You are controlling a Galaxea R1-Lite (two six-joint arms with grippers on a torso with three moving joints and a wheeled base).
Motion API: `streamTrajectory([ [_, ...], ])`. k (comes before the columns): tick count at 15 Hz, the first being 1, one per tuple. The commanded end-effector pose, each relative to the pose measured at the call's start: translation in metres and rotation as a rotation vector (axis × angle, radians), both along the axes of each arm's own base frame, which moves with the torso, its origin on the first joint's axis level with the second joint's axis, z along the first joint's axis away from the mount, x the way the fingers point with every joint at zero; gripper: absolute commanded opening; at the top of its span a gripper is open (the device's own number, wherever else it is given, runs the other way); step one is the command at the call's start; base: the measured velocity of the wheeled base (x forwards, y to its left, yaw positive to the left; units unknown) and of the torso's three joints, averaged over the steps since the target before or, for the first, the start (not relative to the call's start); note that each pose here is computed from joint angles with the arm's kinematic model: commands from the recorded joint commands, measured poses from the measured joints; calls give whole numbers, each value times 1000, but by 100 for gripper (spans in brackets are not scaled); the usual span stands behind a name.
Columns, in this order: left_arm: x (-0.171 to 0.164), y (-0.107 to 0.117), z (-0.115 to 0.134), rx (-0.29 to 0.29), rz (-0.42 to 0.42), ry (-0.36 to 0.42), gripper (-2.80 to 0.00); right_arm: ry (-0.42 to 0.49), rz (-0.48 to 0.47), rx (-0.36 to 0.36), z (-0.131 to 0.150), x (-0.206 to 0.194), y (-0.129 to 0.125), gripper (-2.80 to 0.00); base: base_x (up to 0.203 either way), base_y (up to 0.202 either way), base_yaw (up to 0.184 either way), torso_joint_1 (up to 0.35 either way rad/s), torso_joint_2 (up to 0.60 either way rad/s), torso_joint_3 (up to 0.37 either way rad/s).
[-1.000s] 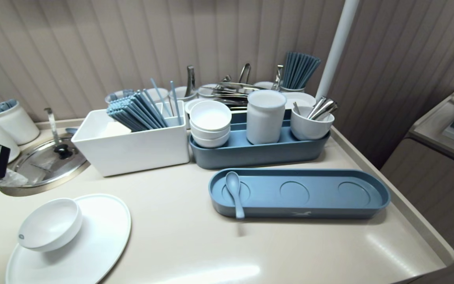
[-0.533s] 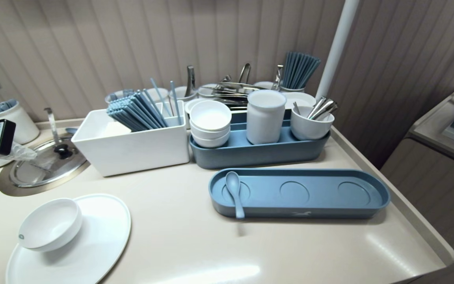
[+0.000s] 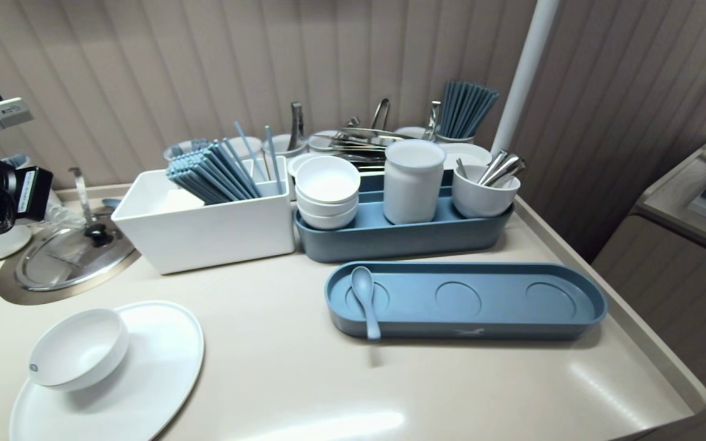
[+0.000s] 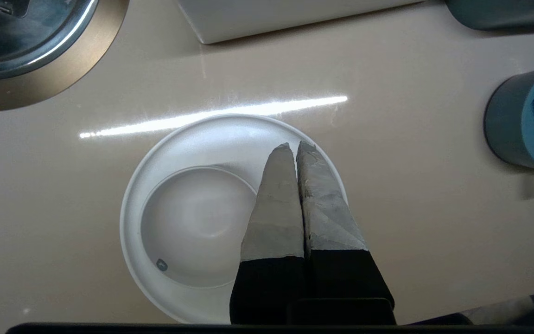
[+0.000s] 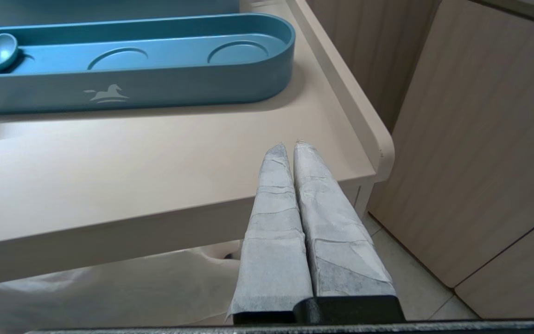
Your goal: Pick the spoon and place it in the bowl
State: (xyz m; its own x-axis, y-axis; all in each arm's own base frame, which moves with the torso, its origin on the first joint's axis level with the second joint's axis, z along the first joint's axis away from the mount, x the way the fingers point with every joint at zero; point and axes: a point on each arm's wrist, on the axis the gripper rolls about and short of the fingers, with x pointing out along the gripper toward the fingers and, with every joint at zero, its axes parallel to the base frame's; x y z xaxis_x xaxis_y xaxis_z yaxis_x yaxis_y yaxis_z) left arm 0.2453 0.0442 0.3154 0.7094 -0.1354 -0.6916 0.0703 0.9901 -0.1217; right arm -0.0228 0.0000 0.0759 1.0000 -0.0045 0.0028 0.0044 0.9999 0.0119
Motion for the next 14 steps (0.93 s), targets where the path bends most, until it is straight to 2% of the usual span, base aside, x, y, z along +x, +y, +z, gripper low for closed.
streamTrajectory([
  [1, 8, 1, -5, -4, -6, 23, -280, 1, 0, 0, 0, 0, 0, -280, 0, 0, 0, 0, 0, 0],
  [6, 14, 2, -8, -9, -1, 33, -280, 1, 0, 0, 0, 0, 0, -280, -154, 0, -1, 1, 1, 3],
  [14, 19, -17, -11, -22, -61, 48, -280, 1, 0, 0, 0, 0, 0, -280, -7, 0, -1, -2, -1, 1],
])
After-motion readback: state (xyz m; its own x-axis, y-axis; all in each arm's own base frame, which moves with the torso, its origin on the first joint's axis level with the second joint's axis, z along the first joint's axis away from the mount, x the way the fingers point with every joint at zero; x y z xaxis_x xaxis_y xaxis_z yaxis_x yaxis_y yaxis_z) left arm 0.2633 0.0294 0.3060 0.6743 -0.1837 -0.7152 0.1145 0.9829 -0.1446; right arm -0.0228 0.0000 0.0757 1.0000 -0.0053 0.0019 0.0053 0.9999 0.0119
